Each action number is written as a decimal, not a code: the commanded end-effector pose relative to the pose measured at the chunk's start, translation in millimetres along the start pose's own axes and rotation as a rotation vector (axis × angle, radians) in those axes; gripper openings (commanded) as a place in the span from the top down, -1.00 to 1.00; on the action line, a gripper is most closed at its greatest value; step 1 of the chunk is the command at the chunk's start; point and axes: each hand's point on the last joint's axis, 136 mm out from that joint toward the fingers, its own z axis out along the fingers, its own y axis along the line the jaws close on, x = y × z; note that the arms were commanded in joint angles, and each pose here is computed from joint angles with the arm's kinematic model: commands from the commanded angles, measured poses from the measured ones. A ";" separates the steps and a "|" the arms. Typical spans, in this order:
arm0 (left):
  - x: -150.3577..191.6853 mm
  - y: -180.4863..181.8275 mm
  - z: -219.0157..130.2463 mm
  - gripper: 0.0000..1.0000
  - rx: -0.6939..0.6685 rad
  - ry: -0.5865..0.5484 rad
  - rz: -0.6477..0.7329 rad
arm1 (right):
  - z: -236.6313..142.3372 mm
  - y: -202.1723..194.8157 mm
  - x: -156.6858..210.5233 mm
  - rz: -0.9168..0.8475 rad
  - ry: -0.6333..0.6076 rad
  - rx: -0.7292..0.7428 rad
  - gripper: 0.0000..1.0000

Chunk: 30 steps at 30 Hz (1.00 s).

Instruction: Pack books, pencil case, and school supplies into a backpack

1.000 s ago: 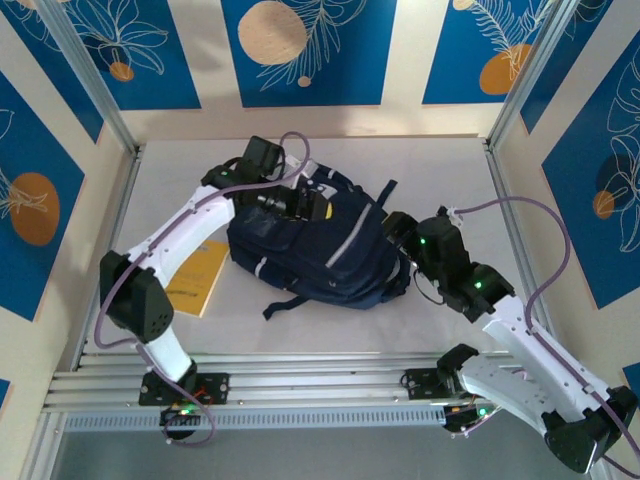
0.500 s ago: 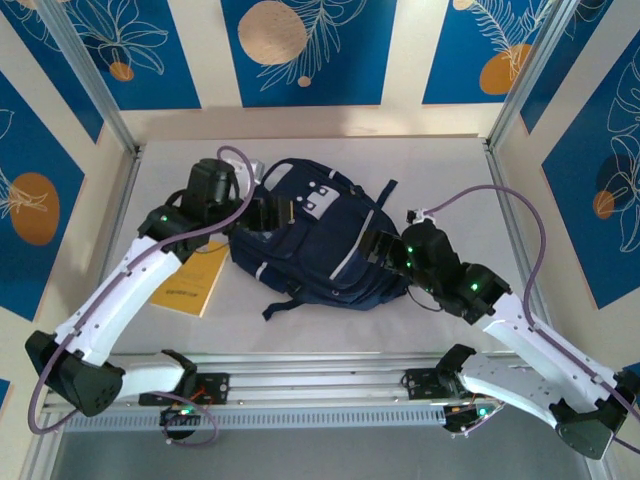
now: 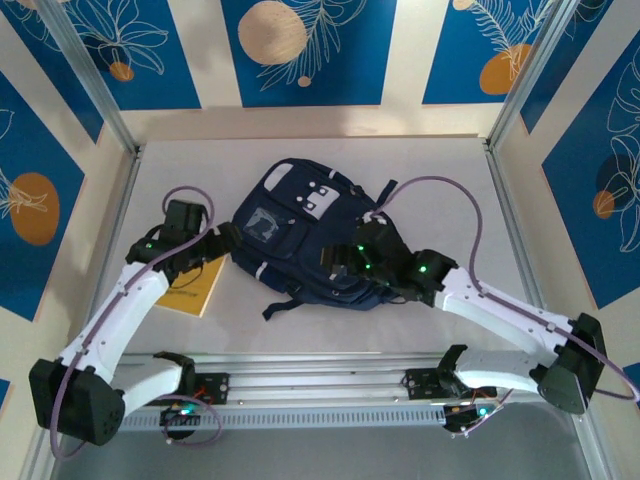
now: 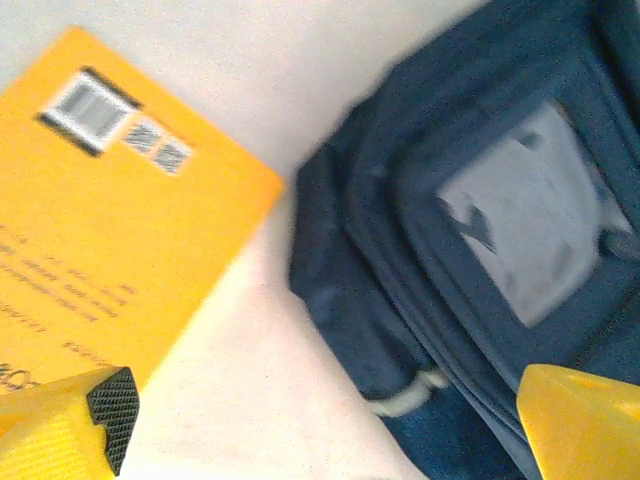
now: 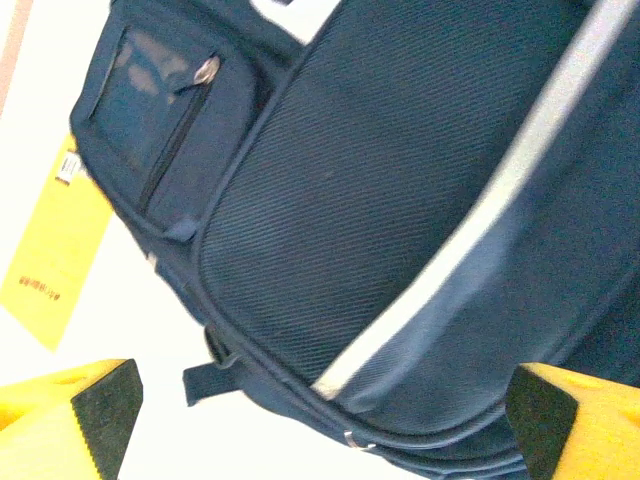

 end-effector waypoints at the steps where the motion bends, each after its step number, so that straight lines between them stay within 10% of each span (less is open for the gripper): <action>1: -22.9 32.0 -3.7 -0.95 -0.106 -0.119 -0.113 | 4.6 34.6 3.3 -0.054 0.014 -0.059 -0.90; 7: -50.0 98.0 22.0 -0.94 -0.264 -0.162 -0.279 | 28.7 97.0 42.6 -0.195 0.172 -0.101 -0.90; 17: -27.0 140.3 102.5 -0.93 -0.200 0.115 -0.496 | 85.7 189.5 101.2 -0.281 0.403 -0.291 -0.89; 30: 16.8 147.9 135.7 -0.84 -0.141 0.311 -0.594 | 192.7 202.8 125.2 -0.099 0.636 -0.328 -0.74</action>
